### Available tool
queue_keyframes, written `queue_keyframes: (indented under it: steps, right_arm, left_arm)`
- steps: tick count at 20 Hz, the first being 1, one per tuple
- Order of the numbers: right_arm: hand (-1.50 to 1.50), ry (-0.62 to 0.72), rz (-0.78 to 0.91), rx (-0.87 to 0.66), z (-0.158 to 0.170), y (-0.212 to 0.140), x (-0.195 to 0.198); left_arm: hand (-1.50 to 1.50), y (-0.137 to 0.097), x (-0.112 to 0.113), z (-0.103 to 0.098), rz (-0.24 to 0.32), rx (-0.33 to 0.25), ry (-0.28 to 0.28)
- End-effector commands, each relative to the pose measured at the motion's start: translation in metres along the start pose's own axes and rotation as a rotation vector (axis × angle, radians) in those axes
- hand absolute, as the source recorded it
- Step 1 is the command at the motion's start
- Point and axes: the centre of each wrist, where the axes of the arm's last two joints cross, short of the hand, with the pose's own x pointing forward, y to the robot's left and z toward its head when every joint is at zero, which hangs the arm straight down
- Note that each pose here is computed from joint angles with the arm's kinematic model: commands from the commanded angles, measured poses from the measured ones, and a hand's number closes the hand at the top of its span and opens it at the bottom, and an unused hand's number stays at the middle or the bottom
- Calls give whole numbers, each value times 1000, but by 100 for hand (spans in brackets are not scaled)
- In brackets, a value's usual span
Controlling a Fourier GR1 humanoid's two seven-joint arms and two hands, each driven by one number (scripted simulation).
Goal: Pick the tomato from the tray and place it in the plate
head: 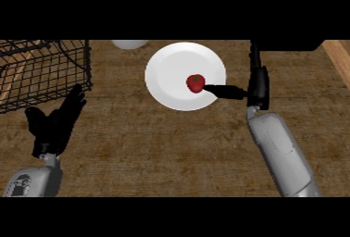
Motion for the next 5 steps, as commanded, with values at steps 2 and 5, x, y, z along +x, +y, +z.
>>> queue_keyframes:
  steps: [2, 5]
  right_arm:
    - [-150, 34, 39, -6, -6, -15, 4]
    - [-150, 47, 63, 26, 11, -49, -14]
  left_arm:
    - [0, -6, 5, -11, -4, 19, 8]
    - [0, -1, 5, -12, 9, 8, 6]
